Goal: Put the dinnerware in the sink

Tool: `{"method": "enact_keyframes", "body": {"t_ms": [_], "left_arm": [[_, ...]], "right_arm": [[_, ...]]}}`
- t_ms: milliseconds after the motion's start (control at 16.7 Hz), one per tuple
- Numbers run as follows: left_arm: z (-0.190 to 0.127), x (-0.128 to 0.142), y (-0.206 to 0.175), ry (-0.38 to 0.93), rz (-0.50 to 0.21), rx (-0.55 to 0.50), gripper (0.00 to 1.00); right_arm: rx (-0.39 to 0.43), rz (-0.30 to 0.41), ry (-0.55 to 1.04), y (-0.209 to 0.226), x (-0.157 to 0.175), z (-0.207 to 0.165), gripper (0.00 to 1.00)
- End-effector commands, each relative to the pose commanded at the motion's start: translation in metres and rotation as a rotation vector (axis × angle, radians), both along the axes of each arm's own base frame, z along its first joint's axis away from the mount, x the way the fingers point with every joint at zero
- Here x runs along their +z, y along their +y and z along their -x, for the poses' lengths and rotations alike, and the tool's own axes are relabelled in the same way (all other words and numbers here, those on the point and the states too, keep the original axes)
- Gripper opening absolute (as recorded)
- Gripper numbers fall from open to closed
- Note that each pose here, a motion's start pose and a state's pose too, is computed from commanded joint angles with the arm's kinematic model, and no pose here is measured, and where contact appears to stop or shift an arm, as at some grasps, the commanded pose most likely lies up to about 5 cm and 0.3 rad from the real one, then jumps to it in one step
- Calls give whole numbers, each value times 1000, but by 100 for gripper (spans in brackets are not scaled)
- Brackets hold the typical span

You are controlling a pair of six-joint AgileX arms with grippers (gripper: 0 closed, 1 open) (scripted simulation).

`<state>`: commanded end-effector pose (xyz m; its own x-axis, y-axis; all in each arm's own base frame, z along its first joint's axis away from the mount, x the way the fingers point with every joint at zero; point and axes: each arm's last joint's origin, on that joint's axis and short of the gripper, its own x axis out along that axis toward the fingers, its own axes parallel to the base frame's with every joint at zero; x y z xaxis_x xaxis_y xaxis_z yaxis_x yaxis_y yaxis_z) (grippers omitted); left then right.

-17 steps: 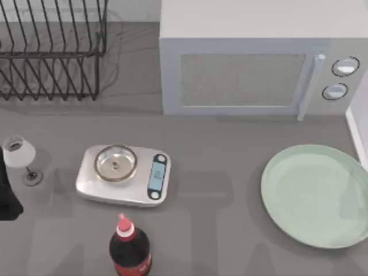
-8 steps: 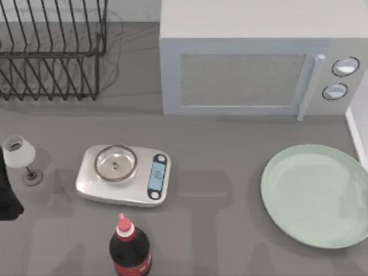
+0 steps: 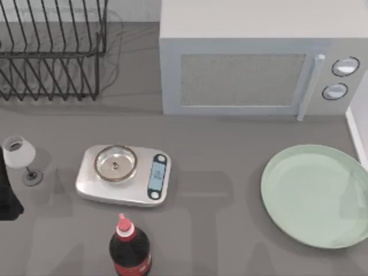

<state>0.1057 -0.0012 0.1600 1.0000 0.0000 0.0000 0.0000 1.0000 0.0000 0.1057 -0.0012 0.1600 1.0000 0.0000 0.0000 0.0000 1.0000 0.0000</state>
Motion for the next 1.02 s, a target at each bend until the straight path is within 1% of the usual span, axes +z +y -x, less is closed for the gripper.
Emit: {"method": "enact_keyframes", "body": {"t_ms": [240,360,480,660,780,900,1020], "left_arm": [[0,0,0,0,0,0,100],[0,0,0,0,0,0,100],[0,0,0,0,0,0,100],[0,0,0,0,0,0,100],[0,0,0,0,0,0,100],[0,0,0,0,0,0,100],[0,0,0,0,0,0,100]], "right_arm": [[12,-13,25,1,6,0,100],[39,-39,84,4,18,-1,100],[73,-74,178,9,35,-6,100],[124,-128,384,21,64,-24,100],[150,-155,552,34,80,-44,100],[163,-170,733,51,92,-70,100],[161,-169,916,74,96,-99,100]]}}
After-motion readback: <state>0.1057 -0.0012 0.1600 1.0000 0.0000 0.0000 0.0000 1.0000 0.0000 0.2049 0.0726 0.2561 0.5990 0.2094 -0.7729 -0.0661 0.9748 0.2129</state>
